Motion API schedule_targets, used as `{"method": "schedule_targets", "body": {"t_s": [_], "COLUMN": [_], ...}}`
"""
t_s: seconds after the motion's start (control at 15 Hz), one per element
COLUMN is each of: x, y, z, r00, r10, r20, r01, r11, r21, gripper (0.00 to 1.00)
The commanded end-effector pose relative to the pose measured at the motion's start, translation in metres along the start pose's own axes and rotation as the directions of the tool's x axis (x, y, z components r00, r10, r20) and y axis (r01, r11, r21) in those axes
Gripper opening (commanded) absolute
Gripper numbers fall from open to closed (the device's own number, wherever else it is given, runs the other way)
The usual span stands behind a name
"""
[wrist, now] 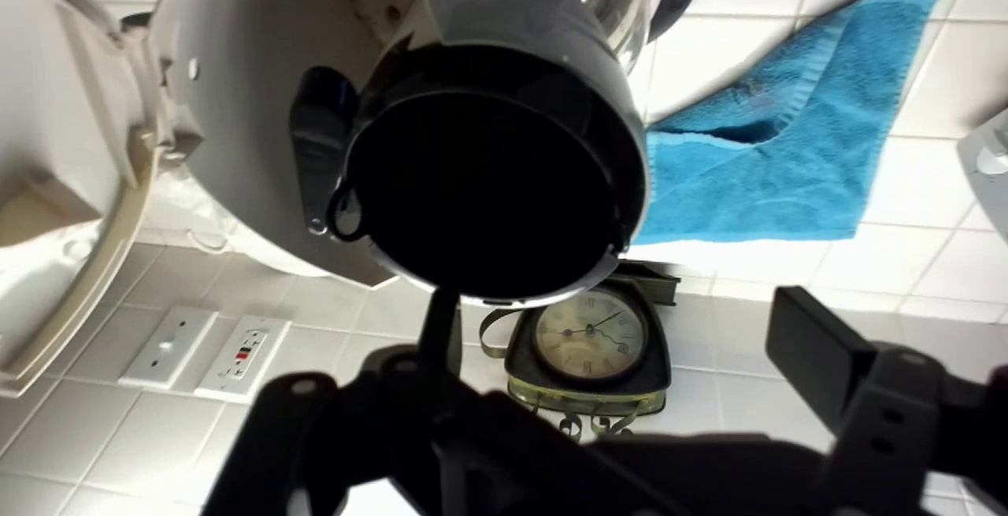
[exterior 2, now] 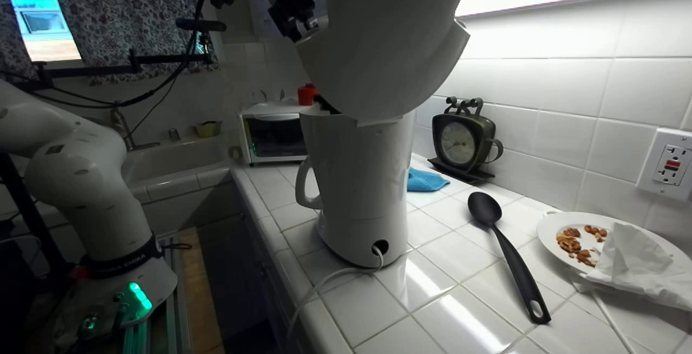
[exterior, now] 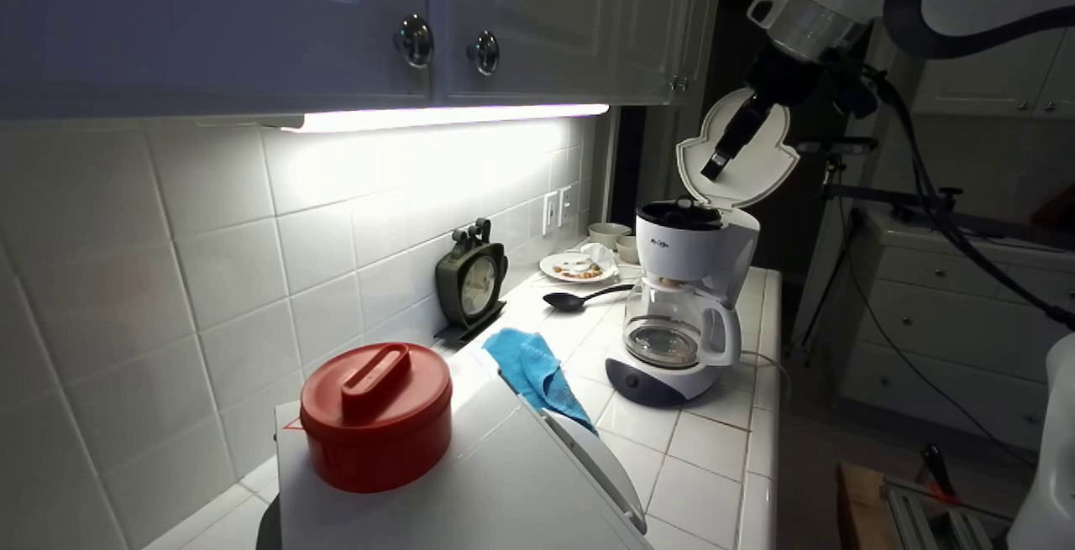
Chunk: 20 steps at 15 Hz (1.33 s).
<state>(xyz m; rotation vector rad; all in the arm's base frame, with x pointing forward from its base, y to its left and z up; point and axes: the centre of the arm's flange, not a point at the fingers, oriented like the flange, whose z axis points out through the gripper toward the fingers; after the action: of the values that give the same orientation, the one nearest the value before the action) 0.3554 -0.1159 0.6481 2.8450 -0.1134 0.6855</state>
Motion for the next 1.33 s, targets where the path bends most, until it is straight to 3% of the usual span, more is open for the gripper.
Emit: {"method": "schedule_targets", "body": {"t_s": [0.0,0.8,0.87,1.0,1.27], "x": [-0.017,-0.012,-0.012,-0.01,-0.009], "y": [-0.001,0.004,0.005,0.007,0.008], "z": [0.021,0.075,0.077,0.08,0.082], "r00": [0.999,0.998,0.997,0.997,0.997], "r10": [0.036,0.029,0.032,0.037,0.035], "r20": [0.018,-0.064,-0.067,-0.067,-0.065], "r01": [-0.038,-0.019,-0.021,-0.025,-0.024], "r11": [0.992,0.987,0.987,0.986,0.986], "r21": [0.12,0.159,0.162,0.164,0.162], "gripper": [1.0,1.0,0.75,0.66,0.36]}}
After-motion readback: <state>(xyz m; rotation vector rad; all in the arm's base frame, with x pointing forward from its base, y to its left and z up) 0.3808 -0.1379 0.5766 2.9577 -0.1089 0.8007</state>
